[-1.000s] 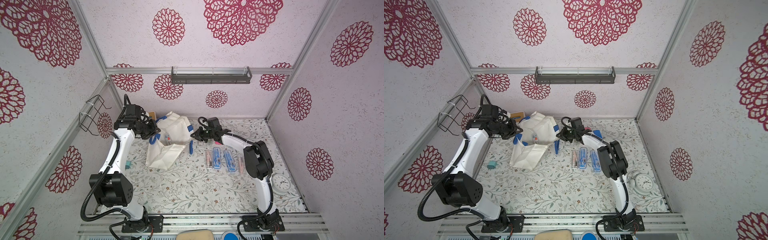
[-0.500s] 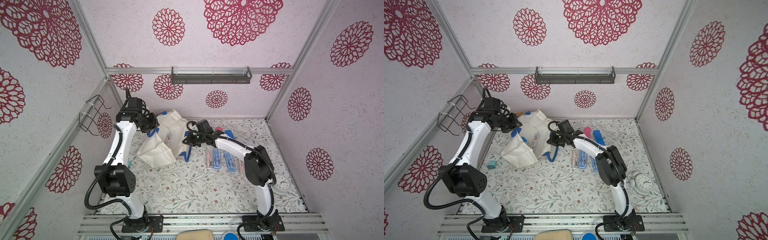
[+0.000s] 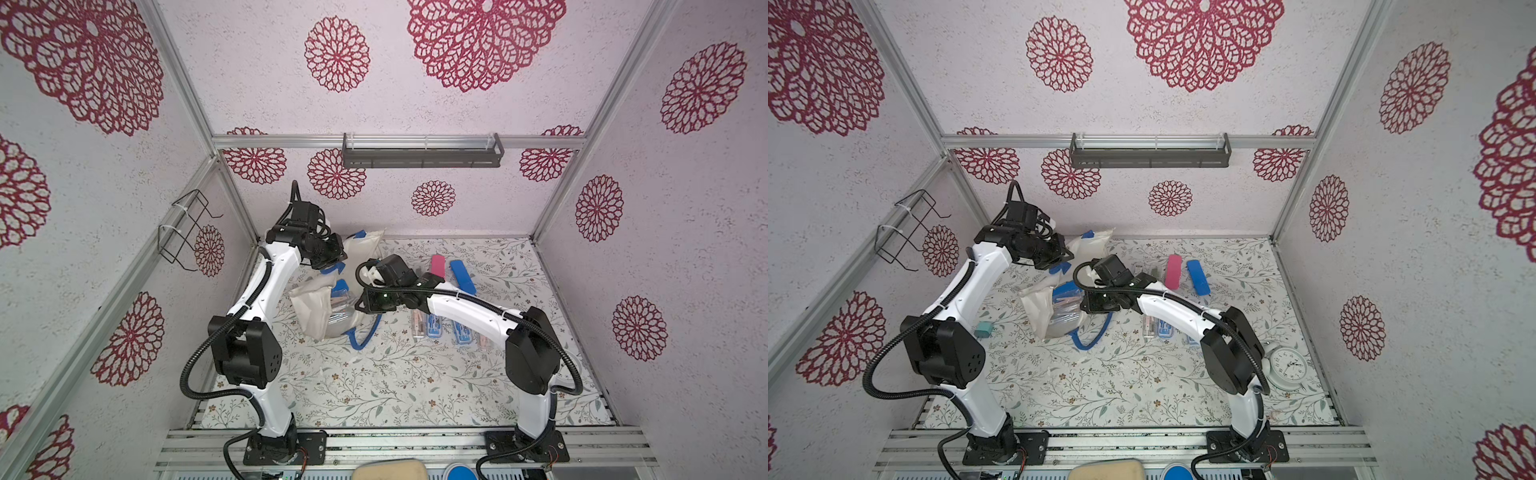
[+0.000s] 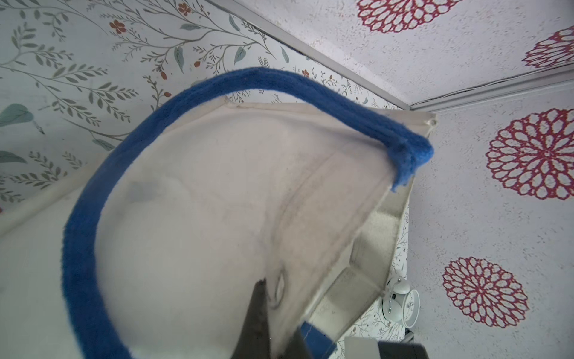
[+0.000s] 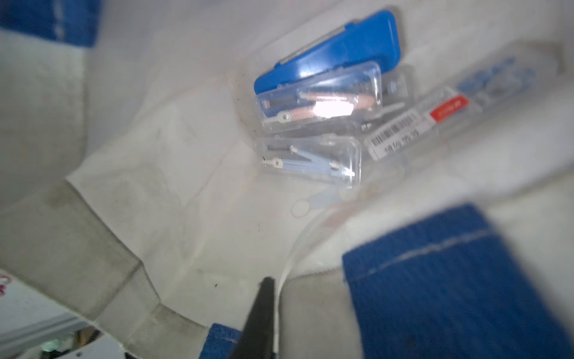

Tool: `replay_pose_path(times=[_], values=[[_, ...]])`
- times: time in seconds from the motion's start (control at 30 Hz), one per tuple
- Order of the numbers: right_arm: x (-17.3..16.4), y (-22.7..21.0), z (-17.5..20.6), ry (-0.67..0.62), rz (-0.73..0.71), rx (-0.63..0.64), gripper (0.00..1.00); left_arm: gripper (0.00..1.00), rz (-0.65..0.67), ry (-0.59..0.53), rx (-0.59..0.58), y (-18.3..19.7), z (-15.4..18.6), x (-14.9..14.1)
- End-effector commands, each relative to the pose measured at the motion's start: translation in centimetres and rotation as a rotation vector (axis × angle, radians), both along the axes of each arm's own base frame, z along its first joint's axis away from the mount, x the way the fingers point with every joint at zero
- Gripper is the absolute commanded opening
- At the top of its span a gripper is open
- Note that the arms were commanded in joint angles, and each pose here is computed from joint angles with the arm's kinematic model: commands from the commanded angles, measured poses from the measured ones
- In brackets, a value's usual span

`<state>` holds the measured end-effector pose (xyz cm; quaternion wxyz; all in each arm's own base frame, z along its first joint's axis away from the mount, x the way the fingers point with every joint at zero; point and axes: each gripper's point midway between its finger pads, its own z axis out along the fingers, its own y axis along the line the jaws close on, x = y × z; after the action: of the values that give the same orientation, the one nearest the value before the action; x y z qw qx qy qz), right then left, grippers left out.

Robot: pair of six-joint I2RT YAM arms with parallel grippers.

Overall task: Take out the compass set from the canvas bag
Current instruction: Adjust the canvas bag at the center of the board.

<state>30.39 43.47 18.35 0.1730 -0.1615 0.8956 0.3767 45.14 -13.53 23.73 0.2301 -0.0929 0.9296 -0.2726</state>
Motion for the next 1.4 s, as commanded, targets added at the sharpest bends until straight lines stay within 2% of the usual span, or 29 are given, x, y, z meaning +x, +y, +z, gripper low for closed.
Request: replay_pose_path(times=[0.0,0.03,0.13,0.23,0.3,0.37,0.47,0.57,0.63,0.87,1.07,1.2,1.37], values=[[0.5,-2.5,2.3,-0.066,-0.047,0.018,0.37,0.00,-0.010,-0.099,-0.033,-0.4,3.3,-0.6],[0.8,-3.5,2.7,-0.078,-0.076,0.019,0.43,0.00,-0.009,-0.101,-0.035,-0.4,3.4,-0.8],[2.3,-7.4,4.4,-0.117,-0.197,0.020,0.50,0.00,-0.013,-0.119,-0.039,-0.6,4.1,-1.5],[3.1,-10.6,7.8,-0.174,-0.293,0.056,0.52,0.00,-0.013,-0.137,-0.046,-0.7,4.9,-2.2],[3.1,-11.2,10.1,-0.206,-0.315,0.085,0.51,0.00,-0.015,-0.149,-0.053,-0.9,5.5,-2.6],[2.7,-10.2,12.0,-0.198,-0.280,0.128,0.43,0.00,-0.018,-0.147,-0.054,-1.1,5.5,-3.0],[1.8,-6.8,12.9,-0.112,-0.197,0.173,0.28,0.00,-0.018,-0.134,-0.053,-1.4,5.1,-3.5],[0.5,-3.3,11.9,-0.024,-0.109,0.166,0.19,0.00,-0.003,-0.122,-0.050,-1.4,4.7,-3.8],[-0.4,-1.9,10.6,0.018,-0.062,0.135,0.17,0.00,0.011,-0.120,-0.059,-1.4,4.6,-3.9],[-2.8,-1.7,4.5,0.055,0.020,-0.010,0.17,0.00,0.096,-0.099,-0.033,-0.3,4.2,-3.8],[-2.7,-1.0,-0.2,0.165,0.002,-0.069,0.30,0.00,0.094,-0.106,-0.052,-0.6,4.6,-4.1],[-0.9,0.8,-2.6,0.216,-0.053,-0.084,0.40,0.00,0.071,-0.112,-0.061,-1.1,4.8,-4.6],[1.4,2.5,-4.6,0.234,-0.117,-0.075,0.47,0.00,0.056,-0.108,-0.066,-1.4,4.7,-5.4]])
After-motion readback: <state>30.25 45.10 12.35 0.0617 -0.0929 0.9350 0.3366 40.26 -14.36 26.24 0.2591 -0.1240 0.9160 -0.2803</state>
